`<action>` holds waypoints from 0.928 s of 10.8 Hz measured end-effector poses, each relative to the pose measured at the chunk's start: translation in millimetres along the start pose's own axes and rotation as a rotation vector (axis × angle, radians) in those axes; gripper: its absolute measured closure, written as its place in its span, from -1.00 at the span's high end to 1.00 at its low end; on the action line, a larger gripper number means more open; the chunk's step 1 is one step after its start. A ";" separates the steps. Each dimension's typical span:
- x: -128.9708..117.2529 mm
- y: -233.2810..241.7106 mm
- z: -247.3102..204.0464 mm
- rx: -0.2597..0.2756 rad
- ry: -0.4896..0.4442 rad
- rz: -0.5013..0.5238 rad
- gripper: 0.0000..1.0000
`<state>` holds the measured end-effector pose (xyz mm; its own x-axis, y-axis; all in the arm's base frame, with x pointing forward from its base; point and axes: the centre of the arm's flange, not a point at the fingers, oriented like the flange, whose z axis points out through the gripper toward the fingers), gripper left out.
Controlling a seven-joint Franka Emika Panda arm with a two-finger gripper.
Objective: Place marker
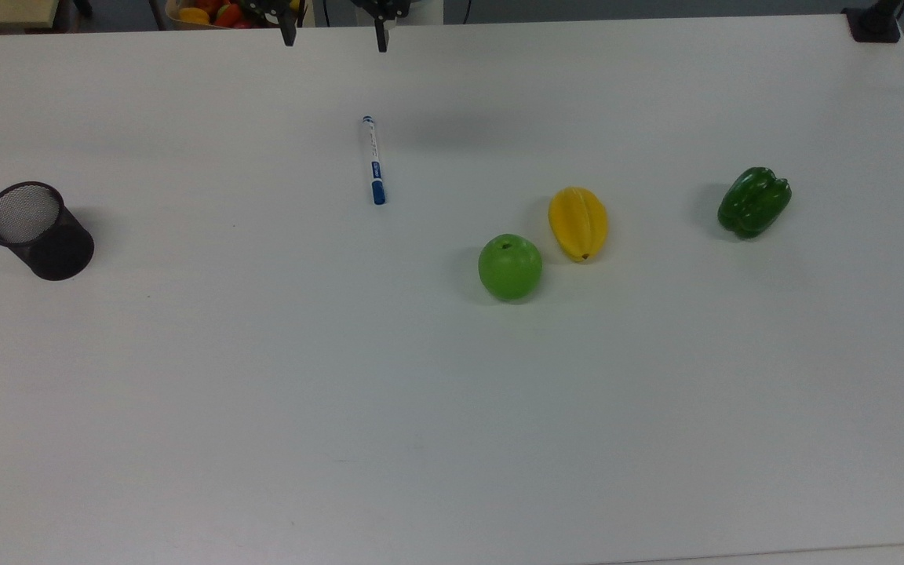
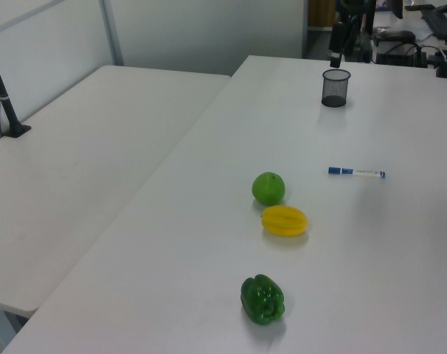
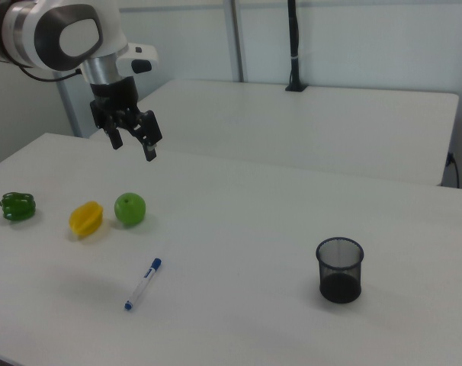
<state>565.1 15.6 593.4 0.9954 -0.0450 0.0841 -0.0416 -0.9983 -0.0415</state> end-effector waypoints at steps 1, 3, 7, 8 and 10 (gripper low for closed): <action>0.2 2.7 -0.2 0.000 0.000 0.005 1.00; 0.2 3.7 -0.3 0.000 0.000 0.000 1.00; -0.6 3.8 3.7 0.000 -0.009 -0.148 1.00; -1.5 4.1 6.2 0.000 -0.017 -0.203 1.00; -8.7 5.1 13.9 0.007 -0.083 -0.287 1.00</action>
<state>557.4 11.4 578.7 0.9701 0.2424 0.0120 0.2427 -0.9695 -0.0346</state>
